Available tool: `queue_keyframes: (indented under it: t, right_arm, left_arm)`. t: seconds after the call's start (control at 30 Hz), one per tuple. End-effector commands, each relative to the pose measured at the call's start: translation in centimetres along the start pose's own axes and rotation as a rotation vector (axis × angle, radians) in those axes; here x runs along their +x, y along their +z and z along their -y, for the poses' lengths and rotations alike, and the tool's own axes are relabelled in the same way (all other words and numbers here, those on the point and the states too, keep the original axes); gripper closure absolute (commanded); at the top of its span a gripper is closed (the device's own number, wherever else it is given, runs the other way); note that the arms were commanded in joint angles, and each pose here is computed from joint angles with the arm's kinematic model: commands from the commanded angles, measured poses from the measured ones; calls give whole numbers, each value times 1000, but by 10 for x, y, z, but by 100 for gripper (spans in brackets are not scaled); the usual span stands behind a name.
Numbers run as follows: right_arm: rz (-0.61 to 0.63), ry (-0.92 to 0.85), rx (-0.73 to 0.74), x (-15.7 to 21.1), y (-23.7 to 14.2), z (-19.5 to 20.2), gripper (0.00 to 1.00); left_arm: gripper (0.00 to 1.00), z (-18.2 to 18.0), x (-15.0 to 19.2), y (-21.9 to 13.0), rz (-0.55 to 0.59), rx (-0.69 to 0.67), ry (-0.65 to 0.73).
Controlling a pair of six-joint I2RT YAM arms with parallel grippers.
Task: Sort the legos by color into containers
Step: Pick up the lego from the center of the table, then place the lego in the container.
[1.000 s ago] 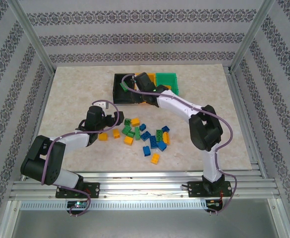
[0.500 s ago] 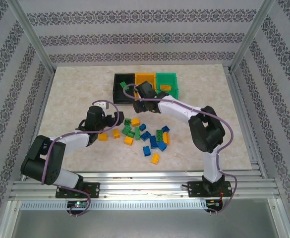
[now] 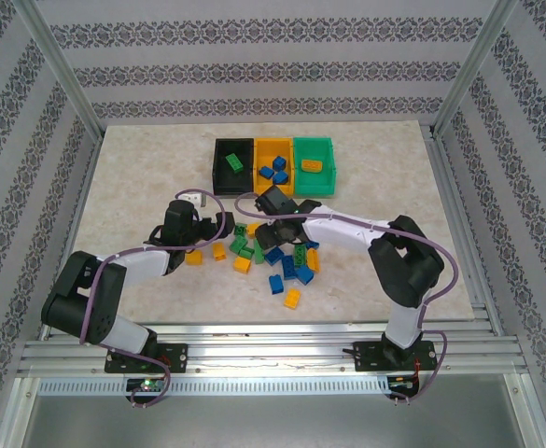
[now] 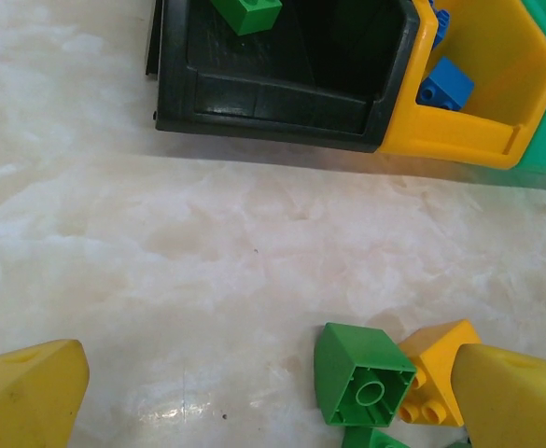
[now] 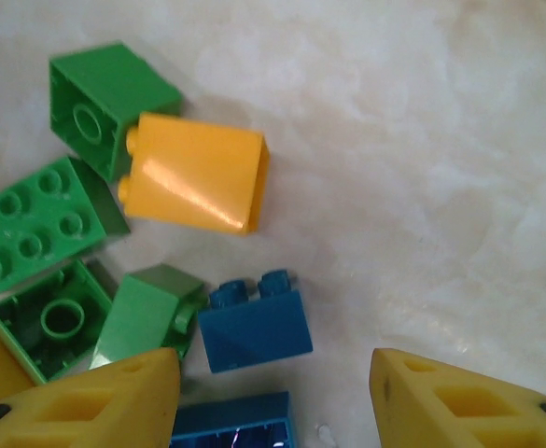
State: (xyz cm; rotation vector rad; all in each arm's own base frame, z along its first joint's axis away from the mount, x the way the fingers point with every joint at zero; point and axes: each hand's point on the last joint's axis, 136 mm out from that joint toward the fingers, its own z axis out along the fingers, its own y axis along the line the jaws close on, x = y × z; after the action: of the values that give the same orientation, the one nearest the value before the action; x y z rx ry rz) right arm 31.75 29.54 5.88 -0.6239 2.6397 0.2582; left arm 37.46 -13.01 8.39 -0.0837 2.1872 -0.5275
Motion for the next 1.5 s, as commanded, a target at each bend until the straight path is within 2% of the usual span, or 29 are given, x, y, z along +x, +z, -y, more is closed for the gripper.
queue_keyframes:
  t: [0.0,0.27,0.47,0.63,0.9,1.17,1.33,1.4,1.47]
  right_arm:
    - [-43,15,3,13,12,-3,43]
    - [-47,6,-22,3,29,-13,44]
    - [-60,-1,-25,6,36,-11,62]
    - [-13,2,-20,-10,20,-4,65]
    - [189,105,-11,-91,-21,42,64]
    - [335,246,-5,-175,-4,96,63]
    - [362,259,-21,-215,8,106,49]
    - [359,252,-33,-219,8,102,44]
    - [360,243,-38,-216,4,97,44]
  left_arm:
    - [0,4,-10,2,27,20,-1]
    - [0,6,-10,2,22,31,-1]
    - [0,7,-10,2,24,32,0]
    - [0,5,-9,3,21,27,0]
    - [0,7,-7,5,11,36,-4]
    - [0,7,-7,5,10,39,-4]
    - [0,6,-6,7,3,36,-3]
    - [0,8,-6,7,3,43,-3]
    - [0,7,-7,6,9,37,-2]
